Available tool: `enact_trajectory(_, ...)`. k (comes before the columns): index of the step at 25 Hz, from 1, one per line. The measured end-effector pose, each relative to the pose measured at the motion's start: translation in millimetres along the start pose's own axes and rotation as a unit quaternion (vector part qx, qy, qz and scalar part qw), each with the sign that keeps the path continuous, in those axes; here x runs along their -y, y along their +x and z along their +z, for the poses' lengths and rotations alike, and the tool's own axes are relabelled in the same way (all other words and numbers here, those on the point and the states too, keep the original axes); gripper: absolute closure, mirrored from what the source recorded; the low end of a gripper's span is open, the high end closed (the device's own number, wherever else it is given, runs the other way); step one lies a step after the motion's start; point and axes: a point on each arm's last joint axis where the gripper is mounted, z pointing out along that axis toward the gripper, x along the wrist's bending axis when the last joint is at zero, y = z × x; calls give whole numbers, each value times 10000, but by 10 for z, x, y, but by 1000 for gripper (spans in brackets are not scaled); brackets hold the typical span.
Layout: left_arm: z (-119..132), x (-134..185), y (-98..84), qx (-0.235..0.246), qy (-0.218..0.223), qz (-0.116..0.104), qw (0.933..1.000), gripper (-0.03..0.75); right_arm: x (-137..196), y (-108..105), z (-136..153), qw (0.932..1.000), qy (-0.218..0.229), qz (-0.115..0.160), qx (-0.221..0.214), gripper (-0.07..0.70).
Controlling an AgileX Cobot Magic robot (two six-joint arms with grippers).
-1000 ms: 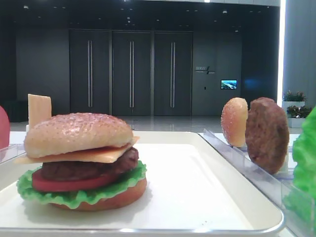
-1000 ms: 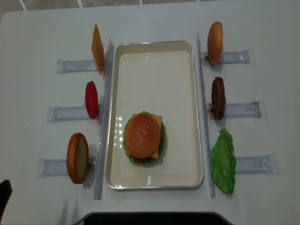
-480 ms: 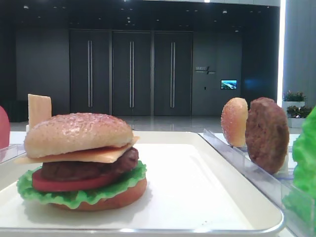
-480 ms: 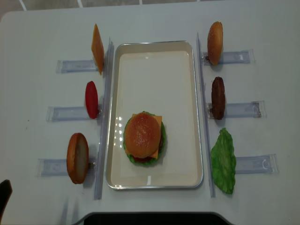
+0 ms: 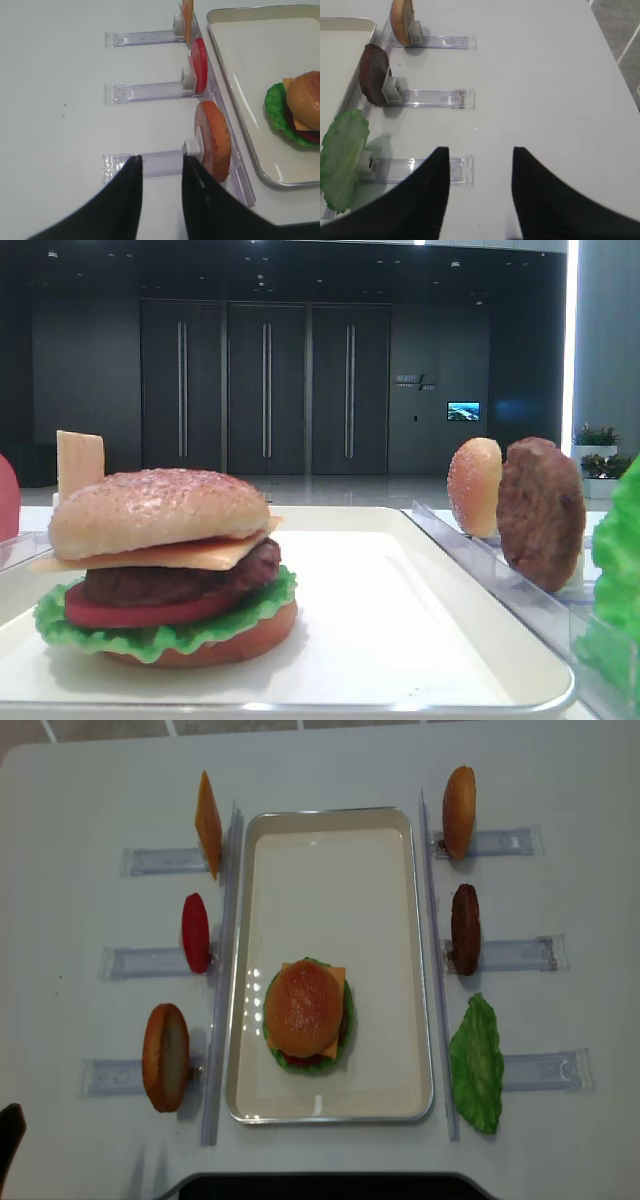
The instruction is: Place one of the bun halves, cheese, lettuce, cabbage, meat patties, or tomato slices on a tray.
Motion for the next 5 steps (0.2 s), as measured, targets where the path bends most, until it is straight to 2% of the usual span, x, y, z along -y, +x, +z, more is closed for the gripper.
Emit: enact_trajectory(5, 0, 0, 0, 0, 0, 9, 10000, 504, 0, 0, -1, 10000, -2, 0, 0, 344)
